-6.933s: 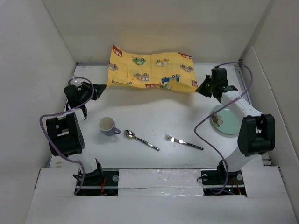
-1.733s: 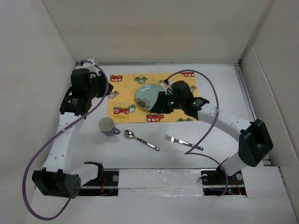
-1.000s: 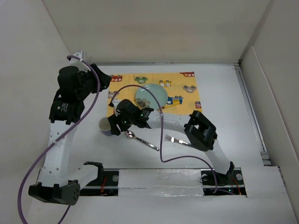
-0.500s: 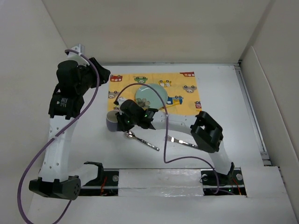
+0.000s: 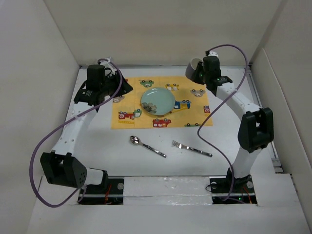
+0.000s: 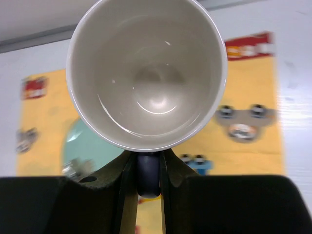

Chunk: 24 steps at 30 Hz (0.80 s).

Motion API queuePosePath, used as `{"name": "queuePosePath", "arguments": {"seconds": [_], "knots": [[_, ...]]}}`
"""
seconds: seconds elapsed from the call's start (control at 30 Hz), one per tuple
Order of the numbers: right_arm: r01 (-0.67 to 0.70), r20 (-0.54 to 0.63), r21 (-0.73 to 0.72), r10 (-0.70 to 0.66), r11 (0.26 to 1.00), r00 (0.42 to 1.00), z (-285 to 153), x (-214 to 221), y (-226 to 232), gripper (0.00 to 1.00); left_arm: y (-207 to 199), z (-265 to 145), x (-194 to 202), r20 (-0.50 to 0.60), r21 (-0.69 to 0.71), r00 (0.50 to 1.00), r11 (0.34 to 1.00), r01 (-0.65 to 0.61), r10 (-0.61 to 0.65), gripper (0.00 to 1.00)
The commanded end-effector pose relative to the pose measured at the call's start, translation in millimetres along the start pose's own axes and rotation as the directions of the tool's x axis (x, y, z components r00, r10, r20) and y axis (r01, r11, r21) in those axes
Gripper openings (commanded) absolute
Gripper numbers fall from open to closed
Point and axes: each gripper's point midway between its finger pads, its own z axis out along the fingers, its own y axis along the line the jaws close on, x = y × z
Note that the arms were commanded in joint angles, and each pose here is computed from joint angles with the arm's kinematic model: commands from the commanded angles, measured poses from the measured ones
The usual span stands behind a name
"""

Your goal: Set the dinner table for one person

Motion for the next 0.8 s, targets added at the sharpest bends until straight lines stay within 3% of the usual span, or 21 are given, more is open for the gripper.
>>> {"name": "queuePosePath", "arguments": {"seconds": [0.0, 0.23, 0.47, 0.7, 0.77], "knots": [[-0.007, -0.012, 0.1, 0.008, 0.995, 1.0, 17.6, -5.9, -36.5, 0.0, -21.2, -3.1, -11.7, 0.052, 0.101, 0.999, 0.995, -0.02, 0.015, 0.36], [-0.027, -0.027, 0.245, 0.035, 0.969, 0.999, 62.7, -18.9, -92.9, 0.0, 4.5, 12.1, 21.5, -0.052, 0.043, 0.998, 0.999, -0.026, 0.028, 0.34], [0.006, -0.032, 0.293, 0.003, 0.956, 0.999, 86.5, -18.4, -105.2, 0.0, 19.6, 14.8, 49.8, -0.093, 0.03, 0.995, 0.999, -0.023, 0.026, 0.34], [0.075, -0.054, 0.397, -0.059, 0.915, 0.997, 91.7, -3.0, -118.3, 0.0, 20.0, 17.3, 49.4, -0.098, 0.031, 0.995, 0.999, -0.027, 0.03, 0.35], [0.09, -0.081, 0.405, -0.062, 0.91, 0.995, 93.7, 10.7, -119.8, 0.07, 19.9, 17.9, 49.5, -0.1, 0.032, 0.995, 0.999, -0.027, 0.03, 0.37]]}}
